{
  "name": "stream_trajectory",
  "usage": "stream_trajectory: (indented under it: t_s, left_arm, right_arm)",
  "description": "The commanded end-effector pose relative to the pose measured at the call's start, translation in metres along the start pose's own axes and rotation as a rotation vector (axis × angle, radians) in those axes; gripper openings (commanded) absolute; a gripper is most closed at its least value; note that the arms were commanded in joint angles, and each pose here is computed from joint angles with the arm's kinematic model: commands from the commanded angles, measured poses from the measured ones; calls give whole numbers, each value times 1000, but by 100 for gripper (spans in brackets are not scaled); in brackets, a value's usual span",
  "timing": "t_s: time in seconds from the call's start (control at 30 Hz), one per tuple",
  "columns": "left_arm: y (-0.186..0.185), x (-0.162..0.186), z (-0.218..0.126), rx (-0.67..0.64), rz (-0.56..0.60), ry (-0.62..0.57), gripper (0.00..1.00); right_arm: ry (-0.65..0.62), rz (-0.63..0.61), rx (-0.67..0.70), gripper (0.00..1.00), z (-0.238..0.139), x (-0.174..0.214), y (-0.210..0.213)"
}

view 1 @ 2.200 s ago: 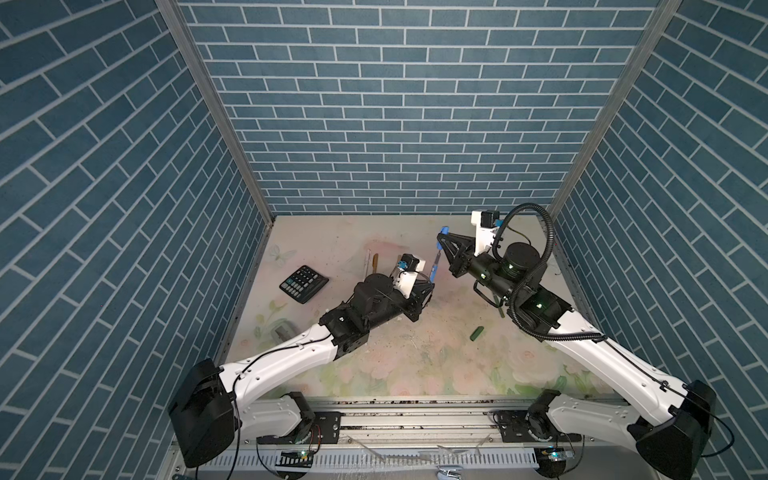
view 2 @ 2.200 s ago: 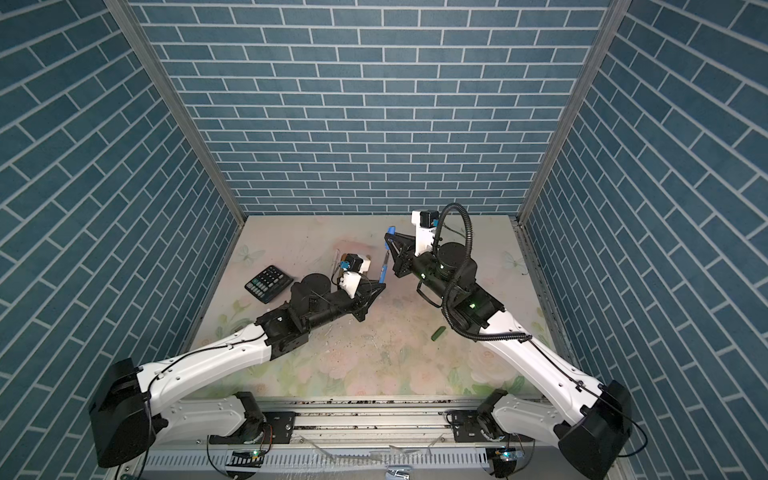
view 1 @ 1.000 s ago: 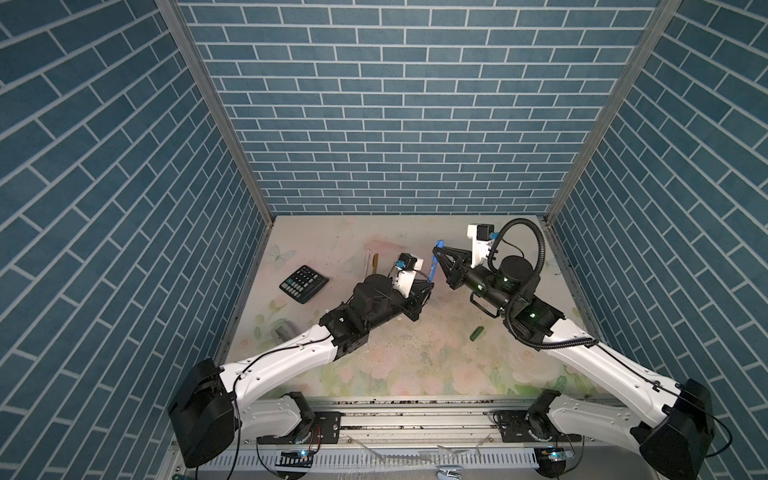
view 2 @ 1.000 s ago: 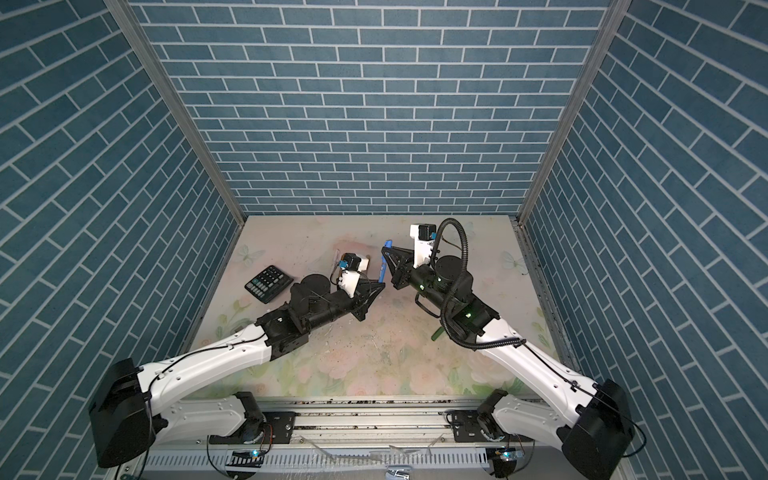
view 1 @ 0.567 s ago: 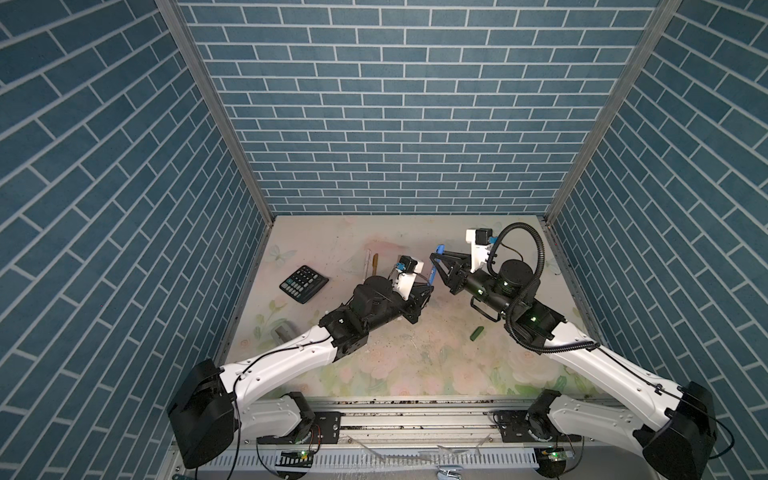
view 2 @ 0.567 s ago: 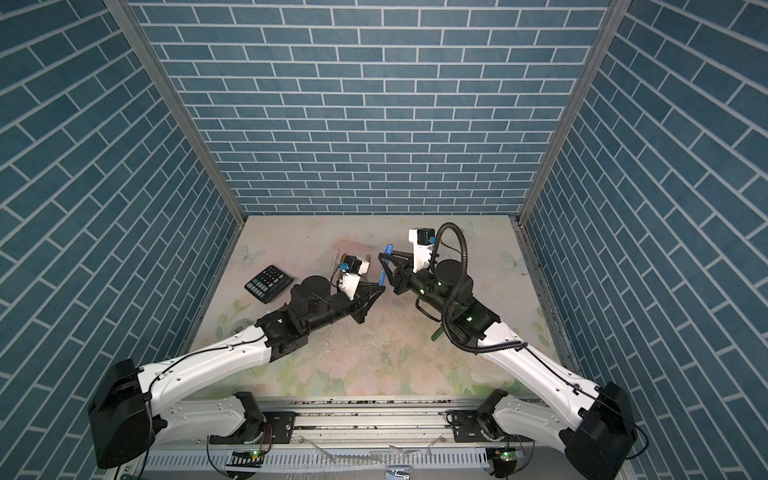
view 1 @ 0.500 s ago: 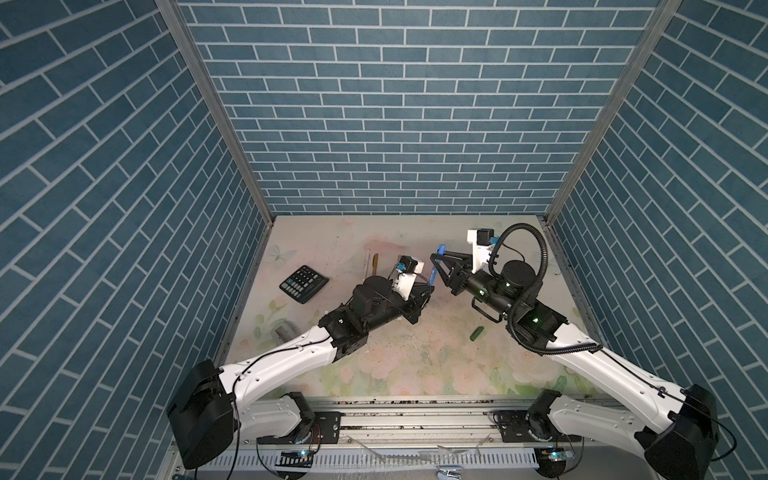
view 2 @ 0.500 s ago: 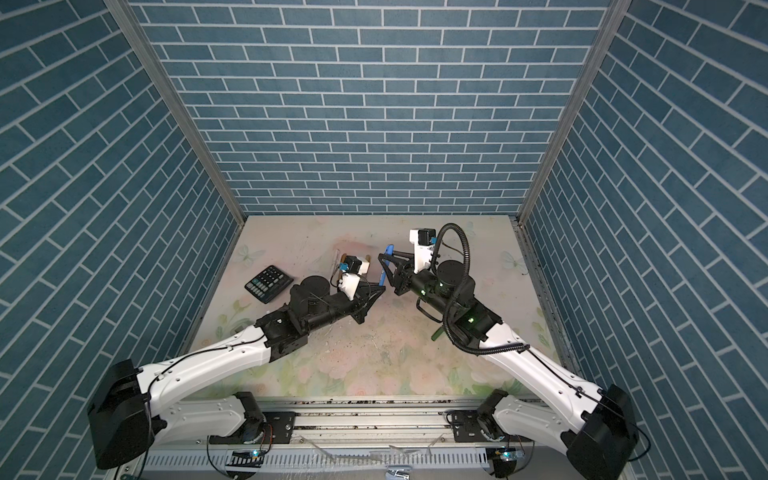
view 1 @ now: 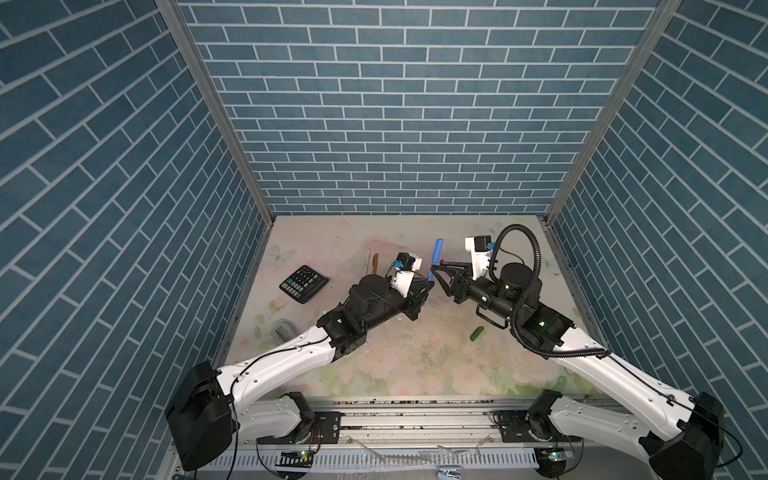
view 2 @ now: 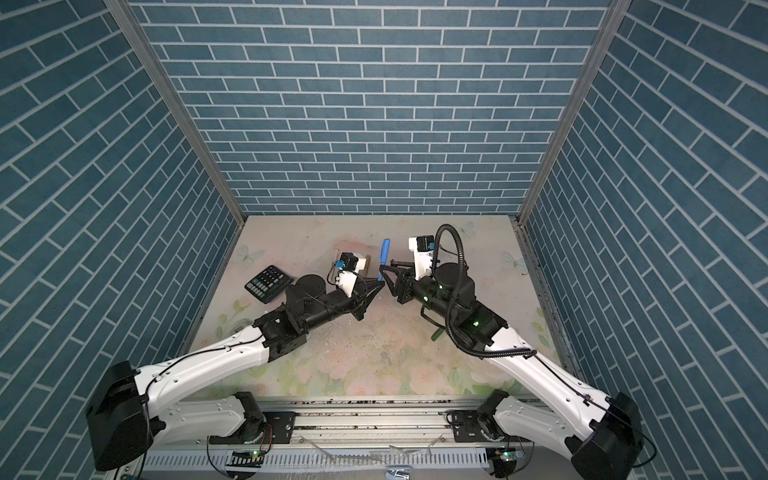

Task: Insert the pens into the pen caps

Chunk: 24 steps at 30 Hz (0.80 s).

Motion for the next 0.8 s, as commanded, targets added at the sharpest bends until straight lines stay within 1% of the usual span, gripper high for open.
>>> stream_trajectory:
  t_s: [0.0,0.2,0.37,0.6,0.77]
  left_arm:
    - [-4,-13,-5,9,16,-46,0]
    - [-3,-12,-4,2,24,-38,0]
    - [-4,-12,-4,10,33,-37,0]
    - [-4,-13,-5,9,40,-37,0]
    - [-5,-13,-5,9,40,-35,0]
  right_arm:
    - [16,-23,5,42,-11,-10,6]
    - [83,-89,45,35,-27,-26,10]
    - [112,-117,152,26,-32,-52,3]
    - [177,-129,206,27,-13,-76,1]
    - [192,-132,189,28,2,-86,5]
Point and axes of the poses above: each gripper's point midway between its finger pads, its own z axis out along the fingers, its own y axis along the line the jaws close on, x = y × z, the point moved 2 cm from there along -z, back along the fingers, and after that the axes turned 11 degrees about -z, right-handed, at the moved point
